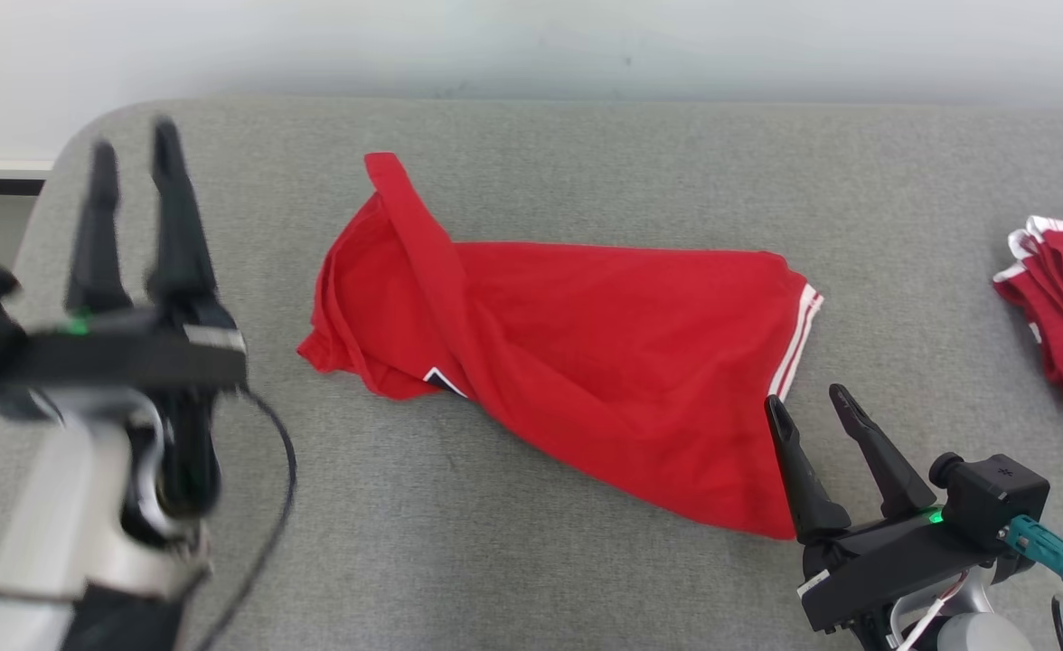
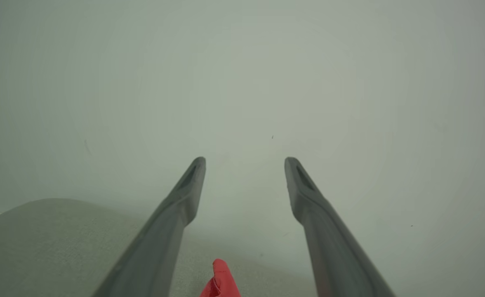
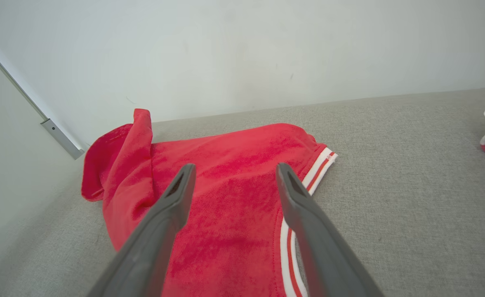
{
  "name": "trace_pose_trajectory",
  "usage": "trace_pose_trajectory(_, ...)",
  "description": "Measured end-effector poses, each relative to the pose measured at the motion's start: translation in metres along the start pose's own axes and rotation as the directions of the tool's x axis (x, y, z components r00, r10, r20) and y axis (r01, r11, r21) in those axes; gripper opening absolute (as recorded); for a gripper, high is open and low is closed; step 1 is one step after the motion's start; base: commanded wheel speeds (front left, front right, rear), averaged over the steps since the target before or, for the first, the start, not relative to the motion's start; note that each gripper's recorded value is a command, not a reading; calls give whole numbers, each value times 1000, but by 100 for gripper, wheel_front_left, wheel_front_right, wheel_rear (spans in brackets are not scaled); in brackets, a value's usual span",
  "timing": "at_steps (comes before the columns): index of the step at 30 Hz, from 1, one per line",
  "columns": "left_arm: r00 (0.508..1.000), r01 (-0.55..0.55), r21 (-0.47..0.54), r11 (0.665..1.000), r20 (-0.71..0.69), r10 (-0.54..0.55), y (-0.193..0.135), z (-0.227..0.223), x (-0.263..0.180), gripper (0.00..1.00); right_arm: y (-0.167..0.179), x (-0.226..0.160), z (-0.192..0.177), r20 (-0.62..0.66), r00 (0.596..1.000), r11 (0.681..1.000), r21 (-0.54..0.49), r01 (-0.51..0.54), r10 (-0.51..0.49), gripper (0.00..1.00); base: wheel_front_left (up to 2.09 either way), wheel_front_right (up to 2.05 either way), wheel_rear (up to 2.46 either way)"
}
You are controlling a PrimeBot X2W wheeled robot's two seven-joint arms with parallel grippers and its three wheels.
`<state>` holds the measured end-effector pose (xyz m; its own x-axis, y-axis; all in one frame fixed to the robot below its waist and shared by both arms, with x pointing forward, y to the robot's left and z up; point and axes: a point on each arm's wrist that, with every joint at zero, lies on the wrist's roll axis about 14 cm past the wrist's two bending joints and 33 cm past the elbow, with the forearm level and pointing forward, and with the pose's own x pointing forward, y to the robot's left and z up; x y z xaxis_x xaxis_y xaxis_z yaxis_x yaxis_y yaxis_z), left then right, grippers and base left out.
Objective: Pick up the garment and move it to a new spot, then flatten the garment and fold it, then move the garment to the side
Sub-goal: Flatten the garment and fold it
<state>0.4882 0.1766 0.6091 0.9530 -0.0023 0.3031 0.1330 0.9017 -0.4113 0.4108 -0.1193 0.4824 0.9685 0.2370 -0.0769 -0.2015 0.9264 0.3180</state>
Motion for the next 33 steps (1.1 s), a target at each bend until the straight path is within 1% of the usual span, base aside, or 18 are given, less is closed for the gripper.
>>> trace_pose_trajectory(1,1000,7,10,1000,-11,-7,1,-4,-7,100,1,1,1,2,1000,1000,0,-4,4,100,0,0,0)
trace_pose_trajectory(4,998,29,83,996,-55,-24,5,-14,-28,100,5,2,1,4,1000,1000,0,-15,15,100,0,0,0)
trace_pose_trajectory(7,996,34,130,991,-91,-22,11,-22,-49,100,8,1,2,4,1000,1000,0,-23,23,100,0,0,0)
trace_pose_trajectory(10,993,18,139,990,-121,-1,19,-27,-69,100,11,1,0,-3,1000,1000,0,-31,31,100,0,0,0)
trace_pose_trajectory(14,988,34,131,991,-156,-13,18,-32,-87,100,13,-1,1,-5,999,999,-2,-36,36,100,0,0,0)
trace_pose_trajectory(21,958,45,198,979,-287,14,23,-47,-130,100,21,-11,3,-8,999,998,-10,-54,54,100,0,0,0)
trace_pose_trajectory(25,948,53,233,971,-317,24,20,-46,-146,100,27,-16,-1,-46,997,996,-58,-68,66,100,0,0,0)
trace_pose_trajectory(28,953,59,264,963,-303,25,18,-40,-151,100,30,-18,-3,-75,995,993,-90,-77,70,100,0,0,0)
trace_pose_trajectory(33,954,43,267,963,-298,40,15,-37,-160,100,31,-25,-13,-163,985,984,-155,-87,62,100,0,0,0)
